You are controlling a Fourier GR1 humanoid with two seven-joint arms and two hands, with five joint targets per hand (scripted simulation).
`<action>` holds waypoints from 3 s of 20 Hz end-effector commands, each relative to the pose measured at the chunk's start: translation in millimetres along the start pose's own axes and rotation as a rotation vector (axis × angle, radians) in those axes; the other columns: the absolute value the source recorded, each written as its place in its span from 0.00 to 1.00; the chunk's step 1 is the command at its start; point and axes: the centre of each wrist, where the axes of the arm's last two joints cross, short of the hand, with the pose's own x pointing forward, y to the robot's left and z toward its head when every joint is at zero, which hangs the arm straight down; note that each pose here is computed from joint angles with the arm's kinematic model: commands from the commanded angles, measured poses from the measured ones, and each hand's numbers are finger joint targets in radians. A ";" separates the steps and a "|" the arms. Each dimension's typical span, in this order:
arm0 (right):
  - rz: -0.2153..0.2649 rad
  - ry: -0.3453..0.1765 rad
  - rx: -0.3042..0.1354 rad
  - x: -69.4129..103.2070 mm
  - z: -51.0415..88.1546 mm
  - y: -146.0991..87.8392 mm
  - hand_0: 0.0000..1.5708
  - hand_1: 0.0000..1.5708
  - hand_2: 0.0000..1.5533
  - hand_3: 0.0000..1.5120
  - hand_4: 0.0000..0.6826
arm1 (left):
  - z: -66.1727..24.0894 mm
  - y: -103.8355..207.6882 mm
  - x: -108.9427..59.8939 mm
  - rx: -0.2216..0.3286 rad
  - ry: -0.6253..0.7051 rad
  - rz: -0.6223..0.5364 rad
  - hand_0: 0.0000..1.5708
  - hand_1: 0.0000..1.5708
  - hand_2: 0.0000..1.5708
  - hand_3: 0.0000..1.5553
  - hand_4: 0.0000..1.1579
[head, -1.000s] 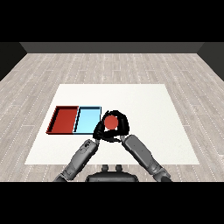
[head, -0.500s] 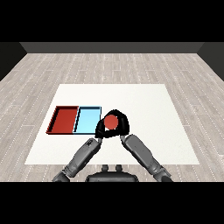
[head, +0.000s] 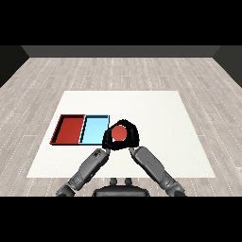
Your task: Pick the red can and put it in the red box
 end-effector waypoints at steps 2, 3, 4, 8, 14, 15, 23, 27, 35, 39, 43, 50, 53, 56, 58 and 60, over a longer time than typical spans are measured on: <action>-0.018 0.034 0.009 -15.7 6.4 0.6 0.92 0.92 0.89 0.89 0.60 | 6.6 -1.5 -1.8 0.009 -0.117 0.052 1.00 1.00 1.00 0.96 0.99; -0.029 0.043 0.002 -3.9 -5.3 0.5 0.79 0.79 0.80 0.76 0.00 | 10.0 -0.1 8.5 0.003 -0.124 0.059 1.00 1.00 1.00 0.97 0.99; 0.025 0.087 0.003 -5.0 0.4 7.4 0.59 0.59 0.60 0.35 0.00 | -1.9 -3.7 8.2 0.014 -0.129 0.056 1.00 1.00 1.00 0.97 0.99; 0.060 0.110 0.021 -6.5 0.8 -0.5 0.00 0.00 0.00 0.00 0.00 | -1.6 -4.1 6.8 0.013 -0.131 0.057 1.00 1.00 1.00 0.97 0.99; 0.040 0.132 0.004 -9.2 6.0 1.6 0.00 0.00 0.00 0.00 0.00 | 8.1 -3.5 8.5 0.060 -0.130 0.011 1.00 1.00 1.00 0.97 0.98; 0.061 0.134 -0.013 -0.1 4.8 -5.1 0.00 0.00 0.00 0.00 0.00 | -12.9 6.8 7.0 0.042 -0.122 0.008 1.00 1.00 1.00 0.96 0.98; 0.041 0.149 0.001 18.2 4.2 -12.2 0.00 0.00 0.00 0.00 0.00 | 9.7 -13.1 13.4 0.042 -0.139 -0.003 1.00 1.00 1.00 0.95 0.98; -0.004 0.130 -0.027 4.3 4.4 -28.2 0.00 0.00 0.00 0.00 0.00 | -5.2 -4.8 6.7 0.084 -0.117 -0.035 1.00 1.00 1.00 0.94 0.98; -0.044 0.058 -0.087 37.3 23.9 -77.3 0.00 0.00 0.00 0.00 0.00 | -28.8 52.0 13.4 0.131 -0.162 -0.052 1.00 1.00 1.00 0.95 0.97; 0.007 0.070 -0.104 53.3 44.1 -113.1 0.00 0.00 0.00 0.00 0.00 | -28.9 74.9 36.8 0.174 -0.175 -0.076 1.00 1.00 1.00 0.95 0.98; 0.027 0.072 -0.156 53.9 60.1 -132.9 0.00 0.00 0.00 0.00 0.00 | -49.0 133.7 50.4 0.234 -0.190 -0.174 1.00 1.00 1.00 0.95 0.97; 0.075 0.126 -0.214 51.4 85.3 -169.5 0.00 0.00 0.00 0.00 0.00 | -57.2 182.0 81.4 0.333 -0.147 -0.369 1.00 1.00 1.00 0.96 0.97; 0.047 0.131 -0.216 48.4 84.4 -169.3 0.00 0.00 0.00 0.00 0.00 | -55.7 221.4 55.8 0.373 -0.007 -0.514 1.00 1.00 0.98 0.94 0.97; 0.053 0.142 -0.247 41.8 76.0 -176.0 0.00 0.00 0.00 0.00 0.00 | -37.1 272.8 46.9 0.420 0.135 -0.578 1.00 1.00 0.99 0.96 0.96; 0.088 0.163 -0.240 34.1 88.1 -173.1 0.00 0.00 0.00 0.00 0.00 | -22.0 283.6 14.2 0.434 0.245 -0.665 1.00 1.00 0.99 0.96 0.91; 0.085 0.183 -0.220 24.9 79.8 -179.5 0.00 0.00 0.00 0.00 0.00 | -30.4 304.2 19.2 0.471 0.324 -0.707 1.00 1.00 0.99 0.95 0.91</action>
